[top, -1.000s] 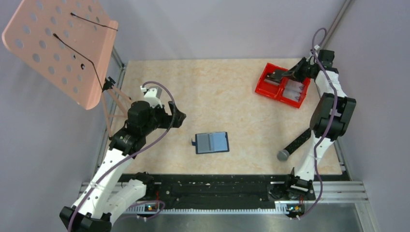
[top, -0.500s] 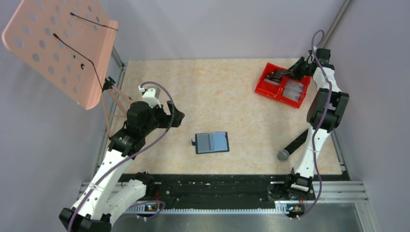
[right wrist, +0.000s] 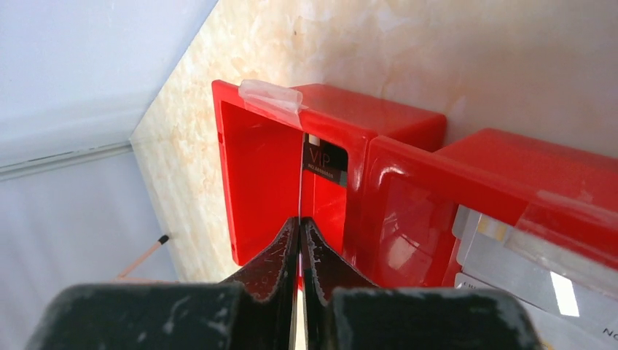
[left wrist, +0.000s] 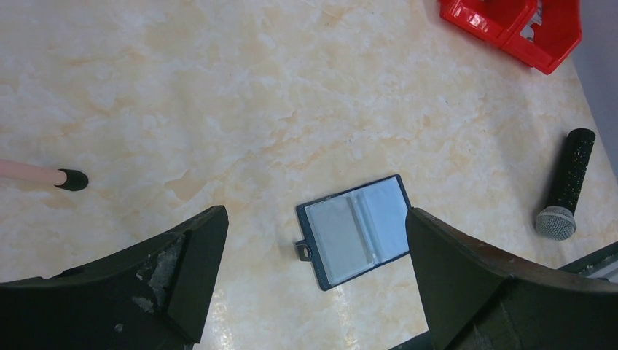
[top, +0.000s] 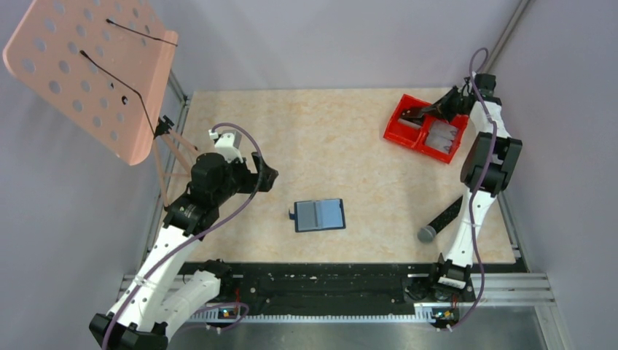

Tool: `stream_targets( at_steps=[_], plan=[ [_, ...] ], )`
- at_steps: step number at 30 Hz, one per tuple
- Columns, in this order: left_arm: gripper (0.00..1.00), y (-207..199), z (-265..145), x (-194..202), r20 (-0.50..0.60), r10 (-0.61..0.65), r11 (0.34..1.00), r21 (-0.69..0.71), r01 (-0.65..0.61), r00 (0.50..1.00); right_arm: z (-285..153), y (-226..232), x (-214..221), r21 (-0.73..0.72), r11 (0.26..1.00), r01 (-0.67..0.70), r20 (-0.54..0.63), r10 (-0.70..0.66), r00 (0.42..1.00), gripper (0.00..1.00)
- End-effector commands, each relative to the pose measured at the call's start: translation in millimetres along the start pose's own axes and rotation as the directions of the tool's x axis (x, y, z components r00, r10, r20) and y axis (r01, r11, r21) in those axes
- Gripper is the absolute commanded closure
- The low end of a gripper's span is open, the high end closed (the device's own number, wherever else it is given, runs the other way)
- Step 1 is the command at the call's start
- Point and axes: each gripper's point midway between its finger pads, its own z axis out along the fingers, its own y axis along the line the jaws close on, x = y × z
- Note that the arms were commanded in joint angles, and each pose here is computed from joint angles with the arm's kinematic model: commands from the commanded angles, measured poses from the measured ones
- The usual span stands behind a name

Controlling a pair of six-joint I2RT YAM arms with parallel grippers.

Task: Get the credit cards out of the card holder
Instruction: Place the credit card in the storage box.

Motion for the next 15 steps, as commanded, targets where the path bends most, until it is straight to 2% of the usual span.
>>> stream_targets(
  at_steps=[1, 15],
  plan=[
    [0.03, 1.5, 1.4, -5.5, 0.023, 0.01, 1.0, -0.007, -0.01, 1.0, 3.5, 11.9, -17.0, -0.024, 1.0, 0.014, 0.047, -0.013, 0.999, 0.97],
    [0.03, 1.4, 1.3, -5.8, 0.025, 0.009, 1.0, -0.006, -0.009, 1.0, 12.8, 12.3, -26.3, -0.023, 1.0, -0.001, 0.085, 0.003, 0.996, 0.93]
  ],
)
